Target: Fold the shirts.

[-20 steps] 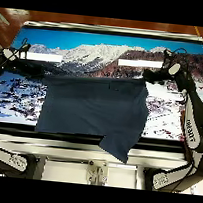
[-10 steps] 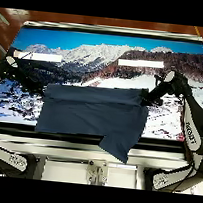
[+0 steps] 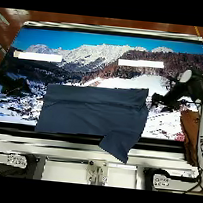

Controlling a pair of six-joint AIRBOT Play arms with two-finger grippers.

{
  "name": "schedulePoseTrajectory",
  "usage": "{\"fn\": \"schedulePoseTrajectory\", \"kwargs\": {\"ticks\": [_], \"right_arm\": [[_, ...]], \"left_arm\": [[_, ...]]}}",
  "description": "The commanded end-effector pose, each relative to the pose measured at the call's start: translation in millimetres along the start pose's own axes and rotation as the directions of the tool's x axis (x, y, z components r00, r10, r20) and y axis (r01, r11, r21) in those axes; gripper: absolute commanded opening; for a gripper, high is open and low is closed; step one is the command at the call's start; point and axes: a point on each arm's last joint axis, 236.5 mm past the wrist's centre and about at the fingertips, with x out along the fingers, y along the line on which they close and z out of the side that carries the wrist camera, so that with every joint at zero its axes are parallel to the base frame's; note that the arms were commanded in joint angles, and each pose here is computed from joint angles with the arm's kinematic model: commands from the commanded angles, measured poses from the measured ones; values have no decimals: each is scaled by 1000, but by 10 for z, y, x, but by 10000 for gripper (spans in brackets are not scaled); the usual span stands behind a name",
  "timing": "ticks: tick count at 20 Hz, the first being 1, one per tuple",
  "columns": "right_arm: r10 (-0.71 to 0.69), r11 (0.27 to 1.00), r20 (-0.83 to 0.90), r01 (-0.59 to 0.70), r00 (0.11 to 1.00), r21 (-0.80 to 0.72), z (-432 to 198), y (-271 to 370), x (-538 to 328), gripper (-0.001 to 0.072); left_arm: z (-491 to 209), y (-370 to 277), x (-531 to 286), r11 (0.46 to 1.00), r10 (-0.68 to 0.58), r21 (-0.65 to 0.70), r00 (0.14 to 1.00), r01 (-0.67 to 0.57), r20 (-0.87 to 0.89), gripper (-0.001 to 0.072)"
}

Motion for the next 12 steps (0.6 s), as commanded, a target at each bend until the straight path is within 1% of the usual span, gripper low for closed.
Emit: {"fn": "schedulePoseTrajectory", "kwargs": {"ticks": [1,3,5,9,12], "right_arm": [[37,995,-39,-34,999,89,-440,-372,-95,589],[95,988,16,-96,995,123,-491,-355,27,589],[105,985,33,-109,994,133,-538,-344,182,589],[162,976,49,-168,986,139,-531,-228,372,589],[165,978,45,-169,985,124,-546,-224,393,589]], "left_arm": [[-737,377,67,987,-75,-146,997,69,-33,546],[-1120,421,374,964,-159,-222,986,145,-47,547],[-1347,322,627,945,-244,-240,967,220,-75,547],[-1504,201,930,945,-263,-231,959,233,-106,549],[-1526,112,1067,947,-265,-218,957,235,-120,548]]}}
